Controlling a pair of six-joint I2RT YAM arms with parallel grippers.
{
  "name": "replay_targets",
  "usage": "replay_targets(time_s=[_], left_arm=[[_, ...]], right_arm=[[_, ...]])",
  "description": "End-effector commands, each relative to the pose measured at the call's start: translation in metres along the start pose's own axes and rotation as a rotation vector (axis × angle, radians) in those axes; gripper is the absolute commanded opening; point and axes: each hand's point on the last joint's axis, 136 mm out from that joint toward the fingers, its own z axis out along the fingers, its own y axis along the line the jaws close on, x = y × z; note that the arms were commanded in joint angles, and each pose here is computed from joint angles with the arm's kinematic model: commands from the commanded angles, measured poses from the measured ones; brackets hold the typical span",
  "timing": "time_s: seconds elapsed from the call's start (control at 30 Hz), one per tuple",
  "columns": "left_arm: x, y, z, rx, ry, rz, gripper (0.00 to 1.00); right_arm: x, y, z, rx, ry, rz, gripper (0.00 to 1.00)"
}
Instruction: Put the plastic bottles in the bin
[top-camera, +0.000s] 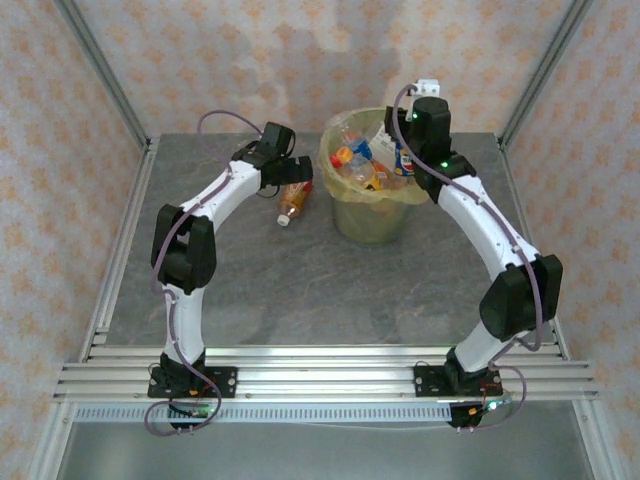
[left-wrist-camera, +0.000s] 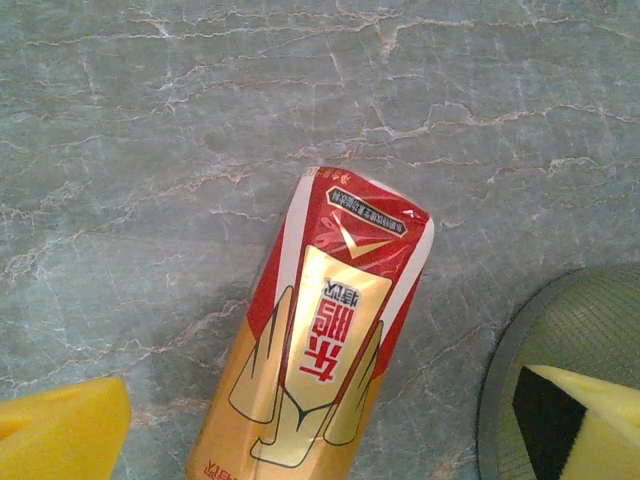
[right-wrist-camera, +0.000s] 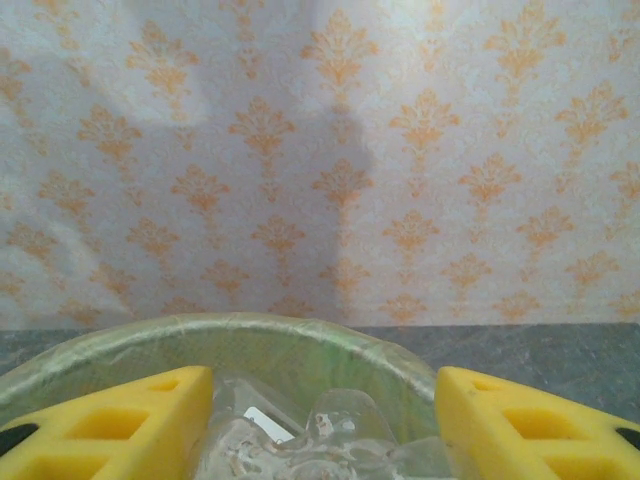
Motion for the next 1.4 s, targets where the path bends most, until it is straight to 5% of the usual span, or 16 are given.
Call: replay_targets(time_s=[0.0, 0.3, 0.77, 1.37], left_arm=[[0.003, 0.006, 0.006, -0.017, 0.033, 0.013, 1.00], [0.005, 0.008, 0.006, -0.032, 0.051, 0.038, 1.00], [0.023, 0.017, 0.015, -0.061, 0.117, 0.107, 1.00], [0.045, 0.007, 0.038, -0.070, 0.183, 0.164, 1.00]], right_arm=[[0.021, -0.005, 0.001, 0.020, 0.003, -0.063, 0.46], [0.033, -0.006, 0.008, 0.031, 0.063, -0.082, 0.51], [-0.029, -0.008, -0.023, 0.032, 0.019, 0.010, 0.95], [-0.054, -0.035, -0.077, 0.139, 0.079, 0.146, 0.99]])
